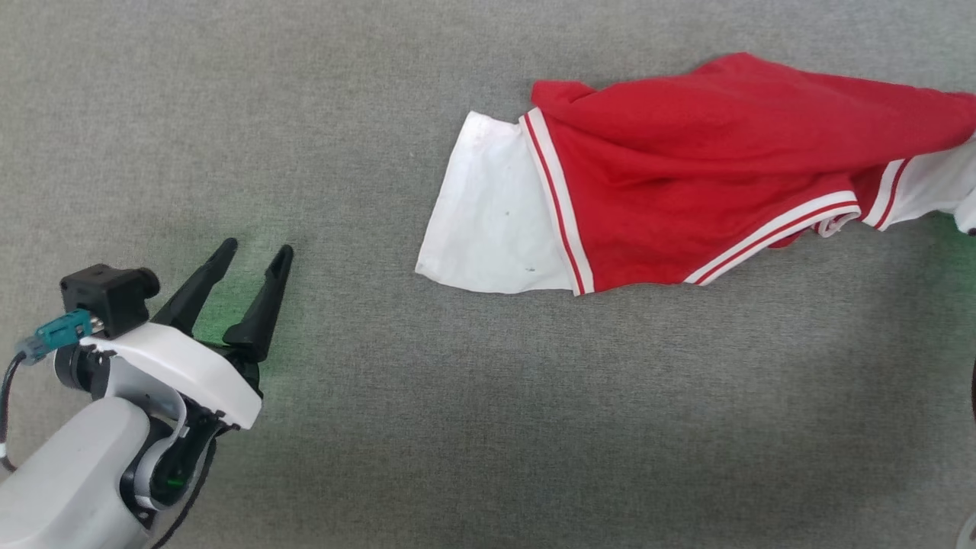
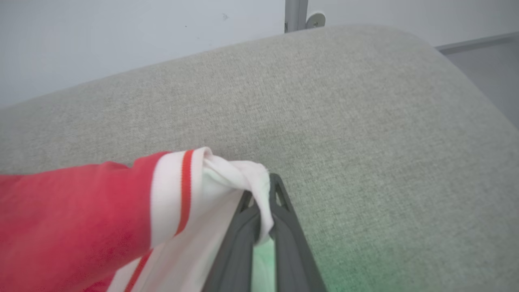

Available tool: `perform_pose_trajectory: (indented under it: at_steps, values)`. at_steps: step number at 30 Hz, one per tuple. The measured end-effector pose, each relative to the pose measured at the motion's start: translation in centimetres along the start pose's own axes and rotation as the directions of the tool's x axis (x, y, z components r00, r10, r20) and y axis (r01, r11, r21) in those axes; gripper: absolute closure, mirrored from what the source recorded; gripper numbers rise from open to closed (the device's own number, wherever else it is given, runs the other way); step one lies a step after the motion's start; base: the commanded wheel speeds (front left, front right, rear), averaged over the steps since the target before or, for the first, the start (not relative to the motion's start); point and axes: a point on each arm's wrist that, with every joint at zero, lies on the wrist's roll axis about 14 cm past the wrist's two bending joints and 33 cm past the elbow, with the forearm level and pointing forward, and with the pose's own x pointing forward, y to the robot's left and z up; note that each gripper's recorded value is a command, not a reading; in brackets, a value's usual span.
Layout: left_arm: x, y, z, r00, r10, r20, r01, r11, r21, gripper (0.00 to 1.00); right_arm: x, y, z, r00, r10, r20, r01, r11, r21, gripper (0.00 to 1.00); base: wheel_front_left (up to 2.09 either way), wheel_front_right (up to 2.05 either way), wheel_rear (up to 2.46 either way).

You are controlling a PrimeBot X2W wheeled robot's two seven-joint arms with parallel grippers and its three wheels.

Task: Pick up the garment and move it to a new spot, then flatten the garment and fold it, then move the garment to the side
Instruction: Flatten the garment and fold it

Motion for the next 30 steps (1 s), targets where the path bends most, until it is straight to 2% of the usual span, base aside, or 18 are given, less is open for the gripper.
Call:
perform_pose_trajectory:
  at_steps: [1,5,7,9,13,15,17,23,27,30]
  values:
    - [0.0,-0.5,0.4,1.0,-0.031,0.001,0.031,0.999,0.034,0.0,-0.2,0.4,0.9,0.999,0.009,0.045,-0.007,1.0,-0.028,0.0,0.0,0.0,0.0]
    - [0.1,-2.4,1.3,0.989,-0.145,-0.036,0.149,0.974,0.172,0.0,-1.3,0.5,3.4,0.987,0.031,0.157,-0.021,0.998,-0.065,0.0,0.0,0.0,0.0]
    - [0.3,-4.2,2.0,0.97,-0.231,-0.074,0.242,0.936,0.254,0.0,-2.1,0.3,4.7,0.977,0.043,0.209,-0.026,0.996,-0.082,0.0,0.0,0.0,0.0]
    - [0.5,-6.0,2.5,0.942,-0.309,-0.132,0.336,0.882,0.331,0.0,-3.1,-0.3,5.7,0.965,0.049,0.256,-0.025,0.995,-0.095,0.0,0.0,0.0,0.0]
    - [0.9,-8.9,1.6,0.875,-0.376,-0.305,0.474,0.793,0.382,0.0,-5.4,-1.6,7.6,0.939,0.061,0.338,-0.031,0.995,-0.093,0.0,0.0,0.0,0.0]
    - [1.2,-9.5,0.6,0.839,-0.368,-0.4,0.515,0.773,0.369,0.0,-6.6,-2.0,8.0,0.929,0.068,0.363,-0.038,0.995,-0.09,0.0,0.0,0.0,0.0]
    - [1.7,-10.0,0.0,0.802,-0.36,-0.477,0.539,0.78,0.317,0.0,-7.7,-2.6,7.7,0.927,0.072,0.367,-0.042,0.995,-0.089,0.0,0.0,0.0,0.0]
    - [3.4,-9.0,-1.0,0.706,-0.316,-0.634,0.498,0.858,0.127,0.0,-10.0,-3.3,4.9,0.94,0.082,0.331,-0.051,0.994,-0.101,0.0,0.0,0.0,0.0]
    - [3.6,-9.6,-2.2,0.632,-0.337,-0.698,0.489,0.872,0.02,0.0,-11.2,-4.2,4.1,0.945,0.066,0.32,-0.034,0.994,-0.105,0.0,0.0,0.0,0.0]
    - [4.4,-9.4,-2.6,0.618,-0.331,-0.713,0.477,0.879,0.006,0.0,-11.7,-4.2,3.8,0.946,0.059,0.318,-0.03,0.995,-0.097,0.0,0.0,0.0,0.0]
